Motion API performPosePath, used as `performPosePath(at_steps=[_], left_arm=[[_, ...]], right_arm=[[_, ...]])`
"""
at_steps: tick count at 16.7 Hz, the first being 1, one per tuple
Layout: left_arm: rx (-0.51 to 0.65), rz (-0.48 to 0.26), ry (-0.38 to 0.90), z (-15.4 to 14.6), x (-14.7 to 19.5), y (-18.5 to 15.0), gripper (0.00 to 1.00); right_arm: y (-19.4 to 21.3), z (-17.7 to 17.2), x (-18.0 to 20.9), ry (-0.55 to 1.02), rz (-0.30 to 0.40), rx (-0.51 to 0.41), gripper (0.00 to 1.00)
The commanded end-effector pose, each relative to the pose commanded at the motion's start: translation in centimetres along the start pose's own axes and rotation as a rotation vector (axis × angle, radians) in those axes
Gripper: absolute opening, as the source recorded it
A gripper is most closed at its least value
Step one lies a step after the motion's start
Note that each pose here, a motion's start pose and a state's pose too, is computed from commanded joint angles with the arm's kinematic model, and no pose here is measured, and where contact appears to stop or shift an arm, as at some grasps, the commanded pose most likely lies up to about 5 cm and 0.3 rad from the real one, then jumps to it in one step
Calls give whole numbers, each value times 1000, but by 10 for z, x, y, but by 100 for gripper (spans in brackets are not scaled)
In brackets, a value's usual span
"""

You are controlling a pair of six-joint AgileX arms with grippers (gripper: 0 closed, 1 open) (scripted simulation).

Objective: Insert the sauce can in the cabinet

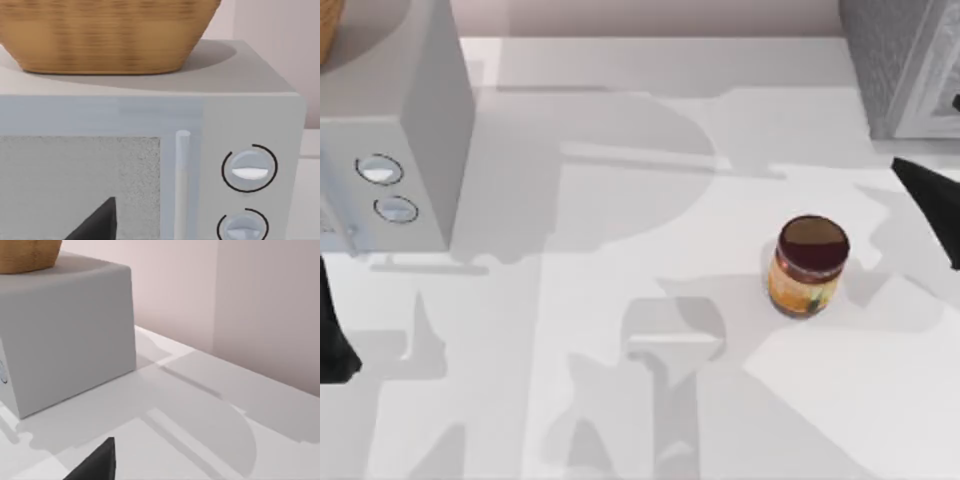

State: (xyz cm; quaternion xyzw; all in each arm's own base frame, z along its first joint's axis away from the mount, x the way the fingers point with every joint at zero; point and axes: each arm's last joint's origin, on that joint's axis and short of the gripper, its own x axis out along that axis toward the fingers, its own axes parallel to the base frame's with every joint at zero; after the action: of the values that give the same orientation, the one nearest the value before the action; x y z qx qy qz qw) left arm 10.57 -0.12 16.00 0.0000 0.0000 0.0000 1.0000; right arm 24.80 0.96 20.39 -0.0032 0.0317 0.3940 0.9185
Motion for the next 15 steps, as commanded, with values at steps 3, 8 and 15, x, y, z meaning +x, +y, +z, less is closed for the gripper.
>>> performPosePath(at_steps=[3, 8, 15], left_arm=[[0, 0, 0, 0, 0, 0, 100], [0, 0, 0, 0, 0, 0, 100], [0, 0, 0, 0, 0, 0, 100]], right_arm=[[-34, -32, 31, 13, 204, 16, 100], [-72, -110, 65, 0, 507, 17, 100], [-87, -188, 76, -48, 742, -37, 100]])
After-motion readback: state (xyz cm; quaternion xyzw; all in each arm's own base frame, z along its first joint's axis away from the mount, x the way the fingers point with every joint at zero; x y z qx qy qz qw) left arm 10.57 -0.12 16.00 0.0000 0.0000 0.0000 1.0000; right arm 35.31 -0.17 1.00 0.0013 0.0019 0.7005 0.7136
